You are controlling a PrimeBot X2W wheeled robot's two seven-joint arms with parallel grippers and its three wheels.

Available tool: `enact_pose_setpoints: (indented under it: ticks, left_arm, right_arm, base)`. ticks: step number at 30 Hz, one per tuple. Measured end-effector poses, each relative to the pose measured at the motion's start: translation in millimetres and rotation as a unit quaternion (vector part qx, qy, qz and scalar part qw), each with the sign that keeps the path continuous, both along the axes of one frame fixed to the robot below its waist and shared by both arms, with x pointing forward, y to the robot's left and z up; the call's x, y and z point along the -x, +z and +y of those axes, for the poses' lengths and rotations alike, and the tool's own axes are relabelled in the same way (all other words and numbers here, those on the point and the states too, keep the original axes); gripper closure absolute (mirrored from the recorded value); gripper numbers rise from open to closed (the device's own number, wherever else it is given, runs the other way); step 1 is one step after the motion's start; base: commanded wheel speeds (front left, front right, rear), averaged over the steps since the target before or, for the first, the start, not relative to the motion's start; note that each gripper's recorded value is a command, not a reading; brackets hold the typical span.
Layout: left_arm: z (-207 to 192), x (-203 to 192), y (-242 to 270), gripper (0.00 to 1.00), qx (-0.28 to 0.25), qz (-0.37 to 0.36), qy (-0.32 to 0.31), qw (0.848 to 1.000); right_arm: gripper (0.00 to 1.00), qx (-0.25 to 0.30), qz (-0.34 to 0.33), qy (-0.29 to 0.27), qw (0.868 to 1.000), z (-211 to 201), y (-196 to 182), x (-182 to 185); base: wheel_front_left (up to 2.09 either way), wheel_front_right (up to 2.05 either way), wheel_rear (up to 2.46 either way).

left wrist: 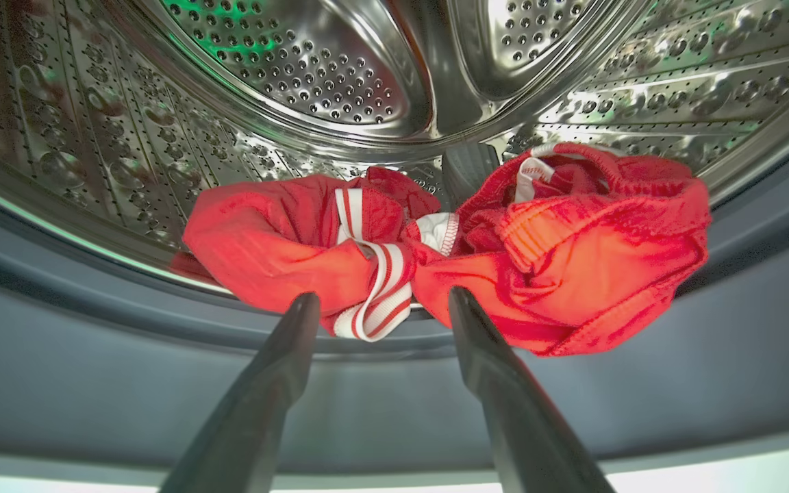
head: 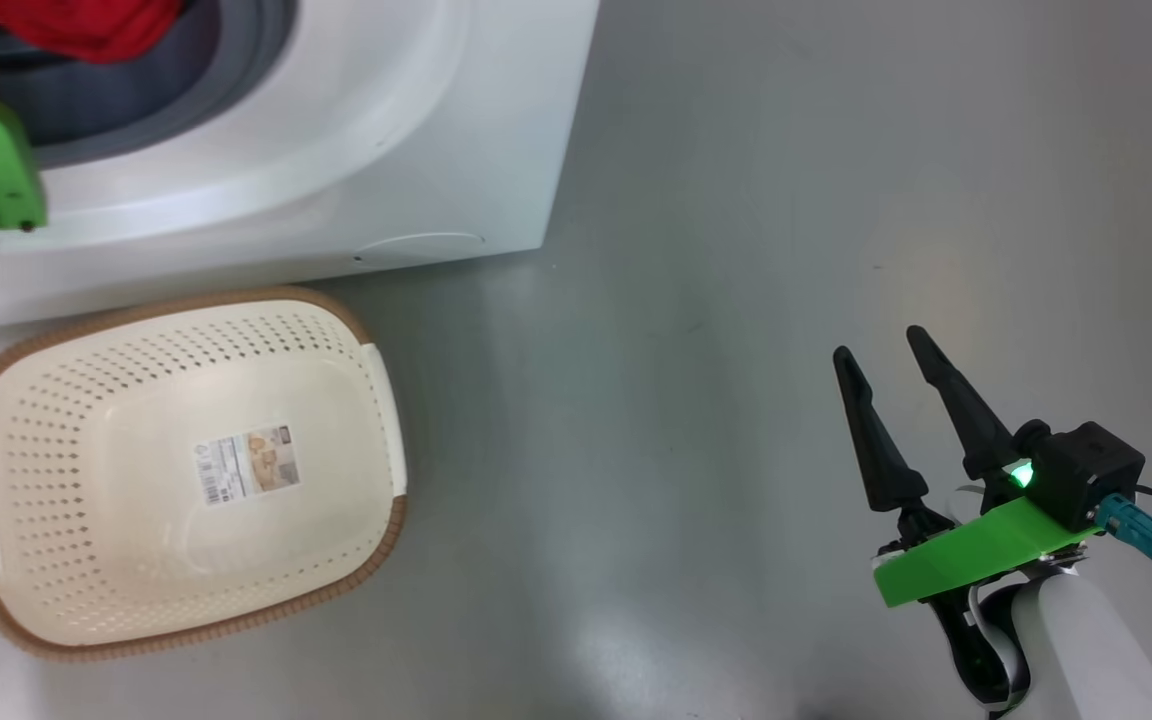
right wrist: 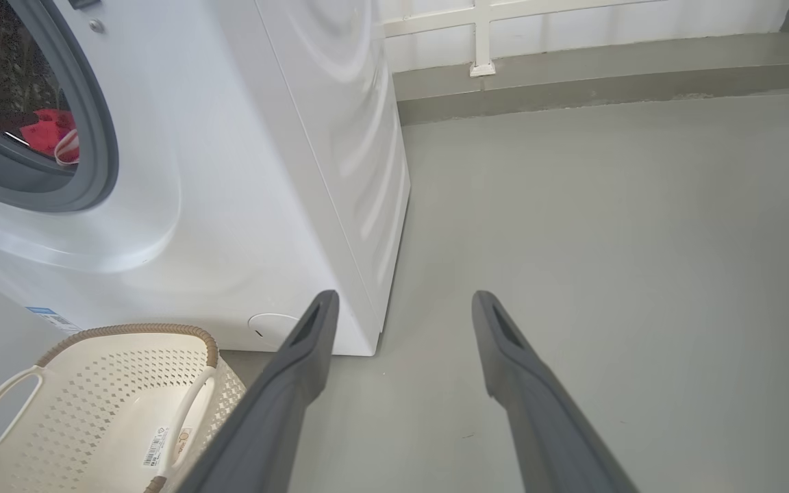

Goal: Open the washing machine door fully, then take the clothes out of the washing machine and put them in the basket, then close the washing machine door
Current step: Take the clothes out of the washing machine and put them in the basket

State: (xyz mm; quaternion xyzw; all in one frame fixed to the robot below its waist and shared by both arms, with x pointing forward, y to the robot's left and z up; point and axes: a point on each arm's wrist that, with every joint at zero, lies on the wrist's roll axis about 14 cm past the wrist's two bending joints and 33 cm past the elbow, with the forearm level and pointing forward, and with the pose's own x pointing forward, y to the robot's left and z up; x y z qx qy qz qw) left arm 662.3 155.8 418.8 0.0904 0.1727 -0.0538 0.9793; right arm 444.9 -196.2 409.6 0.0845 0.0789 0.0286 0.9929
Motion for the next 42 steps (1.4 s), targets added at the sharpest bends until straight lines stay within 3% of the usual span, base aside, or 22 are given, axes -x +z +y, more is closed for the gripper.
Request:
enact_pose_setpoints:
  ticks: [27, 28, 29, 30, 32, 33, 42]
  left_arm:
    - [11.6, -26.8, -41.7, 0.0, -0.042, 0.019, 0.004, 0.999]
    - [11.7, -27.0, -42.4, 0.16, -0.043, 0.019, 0.004, 0.999]
    - [12.1, -27.2, -43.1, 0.16, -0.044, 0.02, 0.004, 0.999]
    - [12.6, -27.4, -43.5, 0.46, -0.045, 0.02, 0.003, 0.999]
    - [12.9, -27.7, -44.1, 0.87, -0.047, 0.02, 0.003, 0.999]
    - [12.5, -27.8, -44.1, 1.0, -0.047, 0.02, 0.003, 0.999]
    - [14.5, -27.7, -38.1, 1.0, -0.047, 0.012, 0.003, 0.999]
  right_arm:
    - [0.0, 0.001, 0.017, -0.003, 1.0, -0.7, -20.0, -9.1]
    - [0.0, 0.001, 0.017, -0.003, 1.0, -0.9, -19.8, -9.0]
    - [0.0, 0.001, 0.017, -0.004, 1.0, -1.2, -20.0, -8.8]
    - [0.0, 0.001, 0.017, -0.004, 1.0, -1.5, -20.0, -8.6]
    - [0.0, 0.002, 0.017, -0.005, 1.0, -2.0, -19.5, -8.4]
    - [0.0, 0.002, 0.017, -0.005, 1.0, -2.2, -19.2, -8.3]
    - [0.0, 0.0, 0.012, -0.004, 1.0, -0.9, -16.2, -9.6]
  base:
    - [0.0, 0.0, 0.0]
    - [0.0, 0.0, 0.0]
    - [0.0, 0.0, 0.0]
    - [0.0, 0.0, 0.0]
    - [0.0, 0.0, 0.0]
    - [0.0, 0.0, 0.0]
    - [0.0, 0.0, 0.0]
